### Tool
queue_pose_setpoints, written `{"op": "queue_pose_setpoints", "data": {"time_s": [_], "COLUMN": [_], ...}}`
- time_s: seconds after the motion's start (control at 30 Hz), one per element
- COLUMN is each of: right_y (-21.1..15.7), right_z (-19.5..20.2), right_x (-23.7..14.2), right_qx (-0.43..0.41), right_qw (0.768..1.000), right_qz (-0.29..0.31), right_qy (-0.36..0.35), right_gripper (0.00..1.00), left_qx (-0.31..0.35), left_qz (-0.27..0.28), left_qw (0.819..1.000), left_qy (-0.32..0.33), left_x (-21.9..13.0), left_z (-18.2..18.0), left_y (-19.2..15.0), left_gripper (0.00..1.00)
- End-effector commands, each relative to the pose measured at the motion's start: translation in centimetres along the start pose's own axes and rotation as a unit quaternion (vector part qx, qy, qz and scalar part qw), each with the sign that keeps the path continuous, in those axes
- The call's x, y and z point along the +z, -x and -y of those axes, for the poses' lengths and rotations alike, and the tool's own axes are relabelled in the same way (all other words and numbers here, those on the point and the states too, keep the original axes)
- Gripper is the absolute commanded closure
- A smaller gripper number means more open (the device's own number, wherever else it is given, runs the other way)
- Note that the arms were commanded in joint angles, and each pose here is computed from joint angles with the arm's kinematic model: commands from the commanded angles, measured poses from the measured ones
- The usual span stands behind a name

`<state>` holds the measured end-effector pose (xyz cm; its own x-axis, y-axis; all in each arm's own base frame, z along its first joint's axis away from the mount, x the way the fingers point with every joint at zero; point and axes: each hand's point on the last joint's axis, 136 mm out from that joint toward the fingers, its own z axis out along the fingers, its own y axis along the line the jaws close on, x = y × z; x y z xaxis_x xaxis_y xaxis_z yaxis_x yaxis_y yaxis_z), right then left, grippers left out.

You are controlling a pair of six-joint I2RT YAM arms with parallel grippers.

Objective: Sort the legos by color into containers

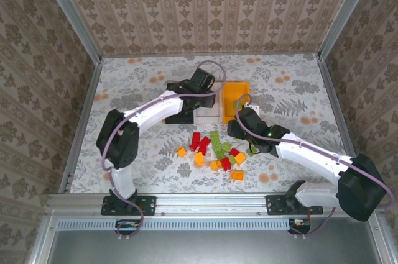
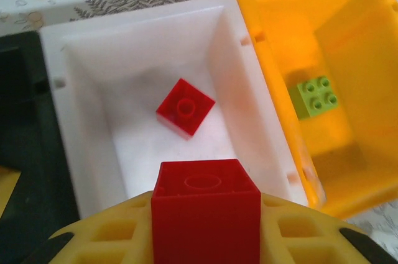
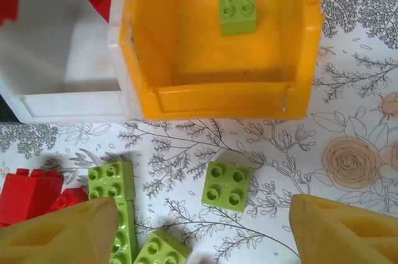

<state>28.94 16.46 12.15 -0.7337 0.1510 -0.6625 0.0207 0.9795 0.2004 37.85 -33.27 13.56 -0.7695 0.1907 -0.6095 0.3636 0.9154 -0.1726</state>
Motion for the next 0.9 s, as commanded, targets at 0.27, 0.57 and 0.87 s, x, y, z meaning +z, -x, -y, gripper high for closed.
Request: {"op": "queue_pose_setpoints", "data": {"time_s": [0.27, 0.57, 0.87], "right_y": [-1.2, -2.0, -3.9], "right_z": [2.0, 1.7, 2.4], "right_x": [-0.1, 3.4, 7.6], "right_qx": [0.013, 0.017, 0.027], "right_qw": [0.999, 0.997, 0.994], "right_qz": [-0.013, -0.043, -0.067], "right_qy": [-0.033, -0.055, -0.087], "right_gripper": [0.25, 0.29, 0.33], "left_qx": [0.0, -0.018, -0.034], "left_qz": [0.019, 0.122, 0.162], "left_qw": [0.999, 0.986, 0.985], "left_qy": [-0.033, -0.108, -0.055], "left_x": [0.4, -9.6, -14.2], "left_z": [2.4, 4.9, 0.3], "left_y": [2.9, 3.0, -5.3], "left_gripper": [0.37, 0.0, 0.0]}}
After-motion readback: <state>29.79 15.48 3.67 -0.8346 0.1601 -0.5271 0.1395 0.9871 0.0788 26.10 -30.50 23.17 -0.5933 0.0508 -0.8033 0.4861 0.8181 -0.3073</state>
